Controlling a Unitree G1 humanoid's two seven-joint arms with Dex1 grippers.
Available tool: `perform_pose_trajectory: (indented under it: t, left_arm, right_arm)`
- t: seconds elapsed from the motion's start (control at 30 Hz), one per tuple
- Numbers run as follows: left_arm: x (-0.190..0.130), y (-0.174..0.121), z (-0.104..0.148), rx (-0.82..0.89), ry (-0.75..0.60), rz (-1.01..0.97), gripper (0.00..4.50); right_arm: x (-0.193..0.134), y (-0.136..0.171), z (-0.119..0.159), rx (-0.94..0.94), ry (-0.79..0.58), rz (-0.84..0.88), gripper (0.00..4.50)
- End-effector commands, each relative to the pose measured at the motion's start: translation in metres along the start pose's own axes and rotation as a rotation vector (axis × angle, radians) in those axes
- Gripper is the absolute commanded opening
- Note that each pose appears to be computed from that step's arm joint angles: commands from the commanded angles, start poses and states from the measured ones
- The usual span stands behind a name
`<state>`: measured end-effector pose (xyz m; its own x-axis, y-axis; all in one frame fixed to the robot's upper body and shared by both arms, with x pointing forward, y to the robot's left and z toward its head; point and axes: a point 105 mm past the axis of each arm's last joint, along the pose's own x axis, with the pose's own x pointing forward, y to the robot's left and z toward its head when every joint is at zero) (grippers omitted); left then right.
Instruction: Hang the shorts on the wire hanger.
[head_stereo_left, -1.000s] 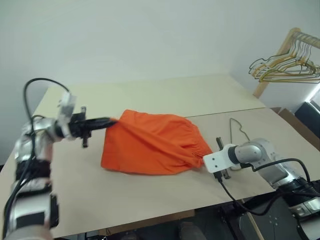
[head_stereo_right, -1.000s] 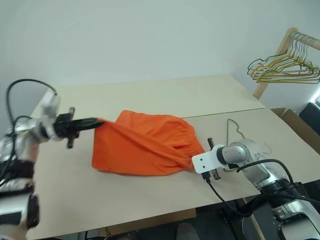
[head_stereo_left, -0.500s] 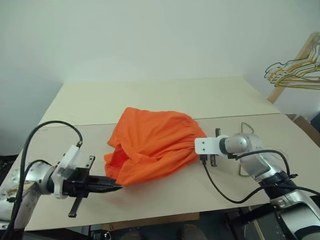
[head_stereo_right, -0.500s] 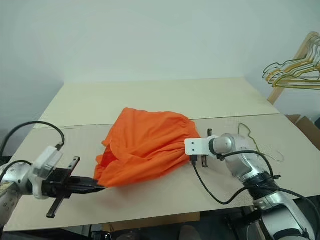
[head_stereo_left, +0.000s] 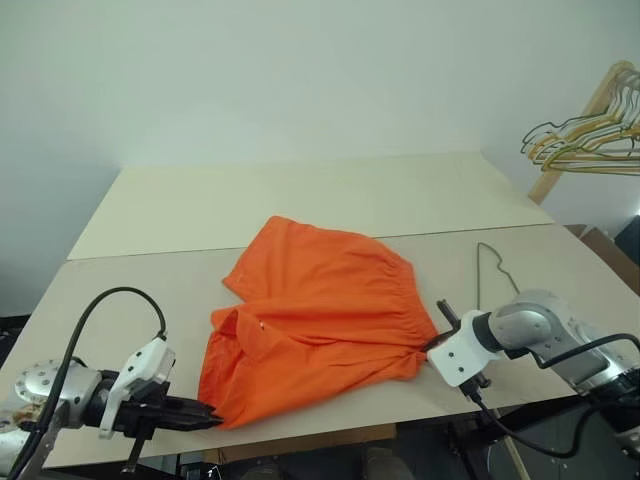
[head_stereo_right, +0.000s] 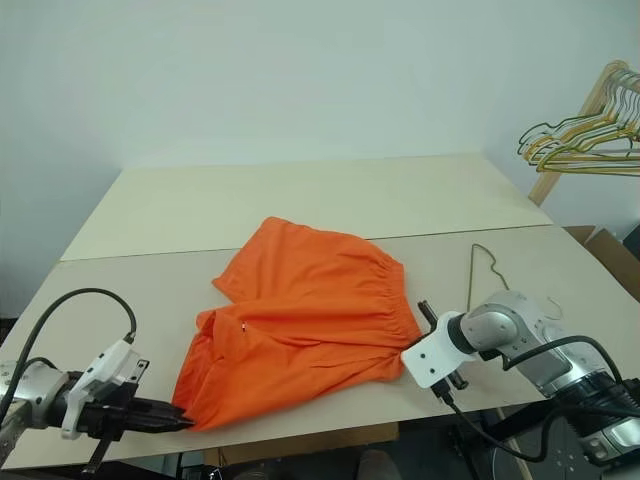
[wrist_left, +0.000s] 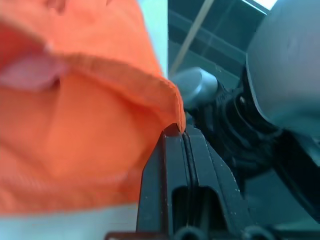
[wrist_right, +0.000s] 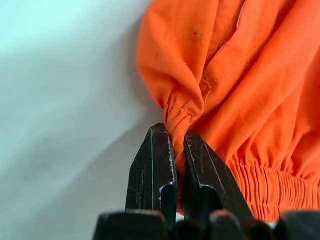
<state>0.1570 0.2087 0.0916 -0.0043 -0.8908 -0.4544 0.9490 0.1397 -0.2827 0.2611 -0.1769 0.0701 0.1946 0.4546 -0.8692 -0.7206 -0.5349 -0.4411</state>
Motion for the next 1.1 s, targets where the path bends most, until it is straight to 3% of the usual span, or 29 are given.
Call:
perform_pose_trajectory:
  t: [0.03, 0.4, 0.43, 0.5, 0.7, 0.8, 0.83, 0.93, 1.1]
  left_arm:
    - [0.0, -0.008, -0.013, -0.015, 0.058, -0.033, 0.01]
    - [0.005, -0.002, -0.04, -0.001, 0.107, 0.107, 0.01]
    - [0.004, -0.003, -0.039, 0.011, 0.09, 0.103, 0.2]
    - [0.003, -0.006, -0.039, 0.021, 0.075, 0.089, 0.64]
    - [-0.017, -0.014, -0.045, 0.005, 0.109, 0.061, 2.53]
    - [-0.032, -0.003, -0.019, 0.019, -0.034, 0.157, 3.46]
    - [-0.039, 0.0, -0.005, 0.02, -0.11, 0.179, 3.8]
    - [-0.053, 0.008, 0.028, 0.049, -0.279, 0.228, 3.8]
    - [-0.057, 0.025, 0.093, 0.142, -0.565, 0.28, 3.8]
  right_arm:
    - [-0.004, -0.006, 0.0, -0.046, -0.005, -0.01, 0.0]
    - [0.0, -0.009, 0.002, -0.07, -0.014, -0.018, 0.0]
    - [-0.001, -0.009, 0.004, -0.088, -0.019, -0.017, 0.0]
    - [-0.003, -0.01, 0.005, -0.097, -0.021, -0.022, 0.68]
    - [-0.013, -0.004, 0.007, -0.097, -0.054, 0.013, 2.69]
    - [-0.025, -0.007, 0.017, -0.01, -0.146, -0.002, 3.71]
    - [-0.032, -0.008, 0.022, 0.029, -0.192, -0.003, 3.75]
    - [-0.047, -0.021, 0.029, 0.133, -0.272, -0.075, 3.75]
    - [-0.047, -0.055, 0.02, 0.4, -0.269, -0.236, 3.75]
